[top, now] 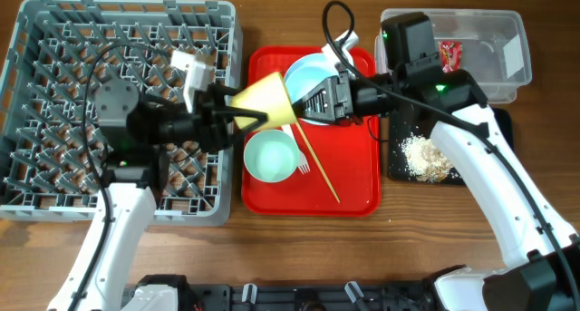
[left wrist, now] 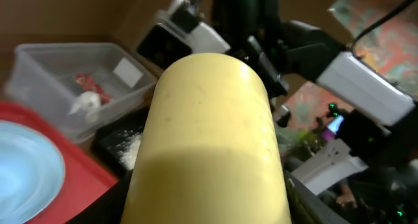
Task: Sort waste into correct bins and load items into the dishwasher rack
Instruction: 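Place the yellow cup upside down in the rack with the left gripper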
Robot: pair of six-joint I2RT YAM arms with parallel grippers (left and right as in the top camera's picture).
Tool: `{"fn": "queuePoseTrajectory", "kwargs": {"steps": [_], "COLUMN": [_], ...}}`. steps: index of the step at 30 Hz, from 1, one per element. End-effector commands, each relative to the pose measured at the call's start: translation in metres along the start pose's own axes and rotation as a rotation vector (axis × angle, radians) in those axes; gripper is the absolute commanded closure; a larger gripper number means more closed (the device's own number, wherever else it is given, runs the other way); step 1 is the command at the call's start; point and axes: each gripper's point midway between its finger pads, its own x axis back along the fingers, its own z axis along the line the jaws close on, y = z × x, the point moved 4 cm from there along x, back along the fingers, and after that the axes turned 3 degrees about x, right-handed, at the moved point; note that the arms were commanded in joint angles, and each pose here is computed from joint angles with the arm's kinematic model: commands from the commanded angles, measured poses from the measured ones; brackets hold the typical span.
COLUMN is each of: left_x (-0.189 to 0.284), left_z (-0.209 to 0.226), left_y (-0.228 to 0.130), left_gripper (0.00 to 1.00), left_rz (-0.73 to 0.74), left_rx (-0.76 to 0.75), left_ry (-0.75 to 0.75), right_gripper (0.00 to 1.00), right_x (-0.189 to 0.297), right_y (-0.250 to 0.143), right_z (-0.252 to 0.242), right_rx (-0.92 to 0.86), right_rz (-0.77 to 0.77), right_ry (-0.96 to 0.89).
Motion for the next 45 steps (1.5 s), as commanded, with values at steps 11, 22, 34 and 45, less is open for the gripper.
{"fn": "queuePoseTrajectory", "kwargs": {"steps": [11, 22, 34, 45], "left_x": [0.160, 0.211, 0.200, 0.200], "left_z": [0.082, 0.066, 0.127, 0.128], "left_y": [-0.017, -0.035, -0.080, -0.055], "left_gripper": [0.84, 0.85, 0.79, 0.00], "left_rz": [-0.222, -0.106, 0.170, 0.116], "left_rx": [0.459, 0.615, 0.849, 0.810], "left_ry": [1.136, 1.586, 1.560, 1.551], "right_gripper": [0.77, 0.77, 0.77, 0.29], "right_x": [0.123, 0.170, 0.170, 0.169], "right_y": [-0.019, -0.027, -0.028, -0.031], "right_z": [-0.094, -0.100, -0.100, -0.100], "right_rx": [-0.166, -0.226, -0.230, -0.221], "right_rz": [-0.254, -0.288, -0.284, -0.262], "right_ry": [-0.838, -0.934, -0.935, -0.938]}}
